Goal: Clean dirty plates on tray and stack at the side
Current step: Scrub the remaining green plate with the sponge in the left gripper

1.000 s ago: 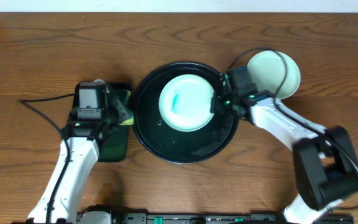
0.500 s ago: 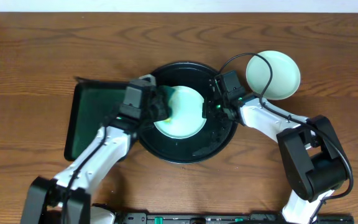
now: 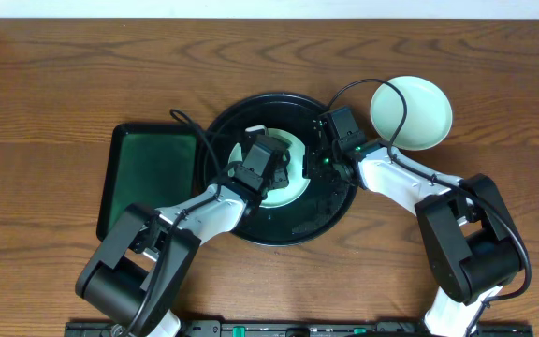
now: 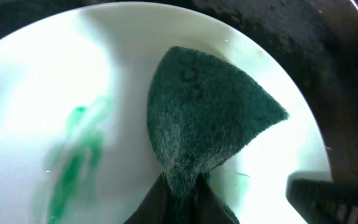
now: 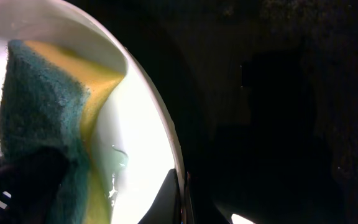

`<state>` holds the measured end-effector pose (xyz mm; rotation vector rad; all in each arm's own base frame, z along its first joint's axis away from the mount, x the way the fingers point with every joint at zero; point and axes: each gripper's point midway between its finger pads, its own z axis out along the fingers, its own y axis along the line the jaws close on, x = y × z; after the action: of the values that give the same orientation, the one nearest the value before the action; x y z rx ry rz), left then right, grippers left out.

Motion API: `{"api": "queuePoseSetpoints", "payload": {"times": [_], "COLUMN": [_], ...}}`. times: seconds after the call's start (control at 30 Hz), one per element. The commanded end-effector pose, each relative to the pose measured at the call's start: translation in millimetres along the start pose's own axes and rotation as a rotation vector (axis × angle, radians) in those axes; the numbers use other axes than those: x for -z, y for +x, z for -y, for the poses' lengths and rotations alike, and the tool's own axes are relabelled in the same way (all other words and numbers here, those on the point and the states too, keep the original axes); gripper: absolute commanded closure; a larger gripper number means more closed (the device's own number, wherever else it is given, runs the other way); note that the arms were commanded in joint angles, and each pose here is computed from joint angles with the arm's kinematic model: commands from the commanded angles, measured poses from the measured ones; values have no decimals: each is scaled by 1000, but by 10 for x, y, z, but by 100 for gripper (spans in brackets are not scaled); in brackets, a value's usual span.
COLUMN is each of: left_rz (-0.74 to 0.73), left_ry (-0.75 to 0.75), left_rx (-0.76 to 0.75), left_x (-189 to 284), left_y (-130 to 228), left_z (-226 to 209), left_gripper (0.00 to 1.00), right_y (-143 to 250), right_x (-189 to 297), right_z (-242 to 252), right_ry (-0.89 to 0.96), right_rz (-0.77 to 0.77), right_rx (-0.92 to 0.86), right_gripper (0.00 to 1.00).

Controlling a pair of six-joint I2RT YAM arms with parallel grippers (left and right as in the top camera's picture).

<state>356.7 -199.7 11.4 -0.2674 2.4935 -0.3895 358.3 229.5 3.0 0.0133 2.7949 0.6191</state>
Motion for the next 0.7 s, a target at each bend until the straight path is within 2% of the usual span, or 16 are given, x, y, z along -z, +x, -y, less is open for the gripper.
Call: {"api": "queuePoseSetpoints", "payload": {"times": [0.0,0.27,0.4,0.53,0.6,0.67], "left_rz": [71,276,327,273,193,79], "left_ry": [-292,-741,-815,-681,-513,-255], "left_rx": [-9,-183,-243,-202,-164,-123], "left_x": [-56,399,513,379,241,89], "left_y": [-17,-360,-492,-448,-344,-178], "left_z": [-638,-1318,-1355,-1170,-928,-500], "left_gripper": [92,92,92,92,93,92], "right_y": [188,188,194,197,196,196], "right_x": [-93,-92,-92,-92,-92,-92], "right_z": [61,67,68,70,70,70], "right_ry": [37,40,41,42,41,42], "right_rz": [-54,-54,-56,-57,-57,-57], "right_rx": [8,8,7,7,7,7], "right_gripper": [99,99,99,99,99,99]}}
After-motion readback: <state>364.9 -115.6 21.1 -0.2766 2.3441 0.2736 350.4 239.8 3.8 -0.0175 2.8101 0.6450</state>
